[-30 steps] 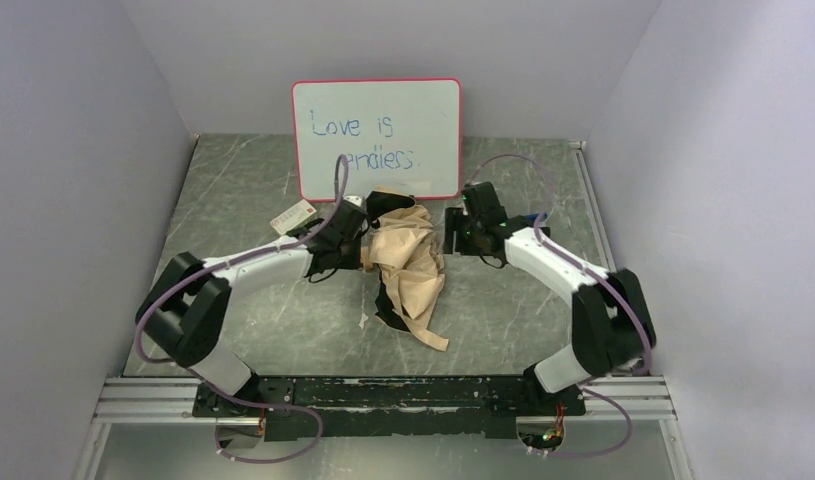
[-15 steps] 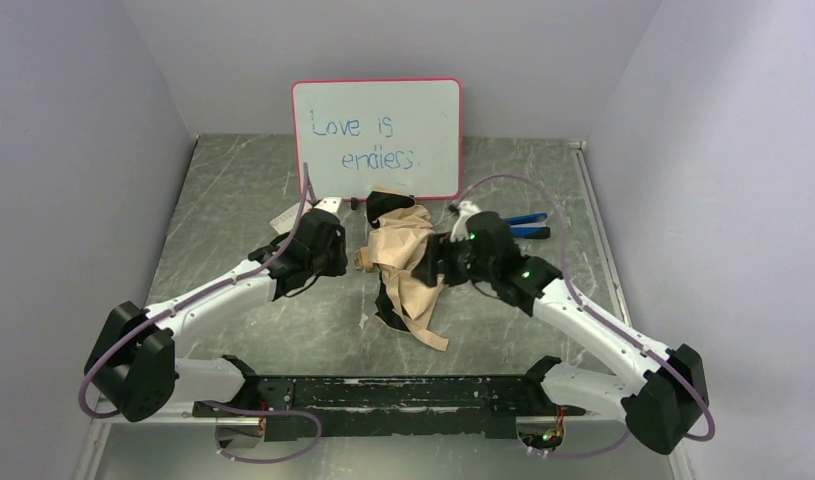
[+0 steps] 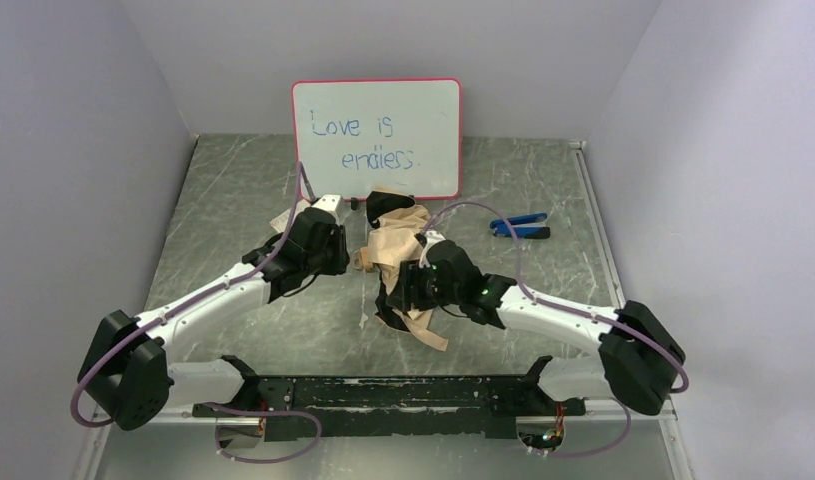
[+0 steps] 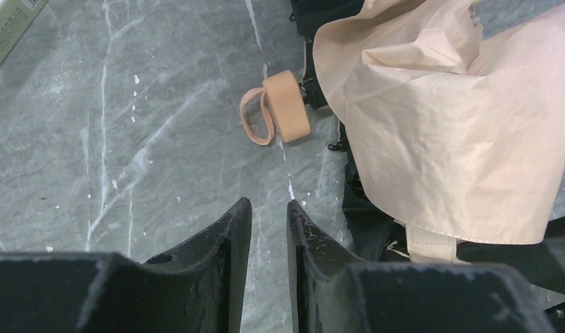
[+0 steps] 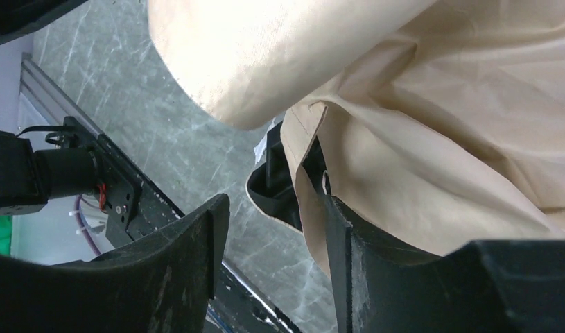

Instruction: Put away the umbrella

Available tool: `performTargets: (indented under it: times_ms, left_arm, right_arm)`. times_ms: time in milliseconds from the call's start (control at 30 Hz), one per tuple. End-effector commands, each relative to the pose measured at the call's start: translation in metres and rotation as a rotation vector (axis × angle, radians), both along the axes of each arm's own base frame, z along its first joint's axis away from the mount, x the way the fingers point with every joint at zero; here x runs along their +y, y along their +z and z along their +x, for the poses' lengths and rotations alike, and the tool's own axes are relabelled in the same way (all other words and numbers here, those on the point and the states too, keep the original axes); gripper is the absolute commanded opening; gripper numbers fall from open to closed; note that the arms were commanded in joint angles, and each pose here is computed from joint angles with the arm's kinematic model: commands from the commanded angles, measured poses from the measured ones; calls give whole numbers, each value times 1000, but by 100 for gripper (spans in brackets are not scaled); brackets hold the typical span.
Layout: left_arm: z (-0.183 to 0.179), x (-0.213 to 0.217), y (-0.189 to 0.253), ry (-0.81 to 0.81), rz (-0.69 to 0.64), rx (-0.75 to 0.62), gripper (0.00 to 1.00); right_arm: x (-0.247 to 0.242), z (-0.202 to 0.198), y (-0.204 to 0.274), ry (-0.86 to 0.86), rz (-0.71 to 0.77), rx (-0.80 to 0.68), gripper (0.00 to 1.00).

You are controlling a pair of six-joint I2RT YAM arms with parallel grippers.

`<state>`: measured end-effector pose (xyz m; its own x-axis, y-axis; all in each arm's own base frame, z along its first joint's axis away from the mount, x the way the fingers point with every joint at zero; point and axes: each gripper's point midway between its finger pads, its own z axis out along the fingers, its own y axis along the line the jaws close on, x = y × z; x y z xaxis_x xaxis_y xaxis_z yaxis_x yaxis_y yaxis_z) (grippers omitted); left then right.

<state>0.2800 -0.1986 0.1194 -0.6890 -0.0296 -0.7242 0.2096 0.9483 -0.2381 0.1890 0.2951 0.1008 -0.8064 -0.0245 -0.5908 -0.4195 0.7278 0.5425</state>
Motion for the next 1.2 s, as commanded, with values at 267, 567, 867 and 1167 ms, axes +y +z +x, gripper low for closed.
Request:
performTargets:
  times_ms: [267,567,867,1167]
  left_arm:
    - [-4,-8,4,-38,-62,-8,30]
    - [-18,-18,12,-107,-138,-11,30]
    - [-53,-41,49,-287,-354,-62,45]
    - [-80,-61,49,-397,-529,-24,53]
  right_arm:
    - [21,8,-28,-22,-6,-28,49]
    - [21,-3,-45,-17,-55,-21,35]
    - [46,-48,-7,264,212,-41,14]
    - [40,-68,8,288,305,8,15]
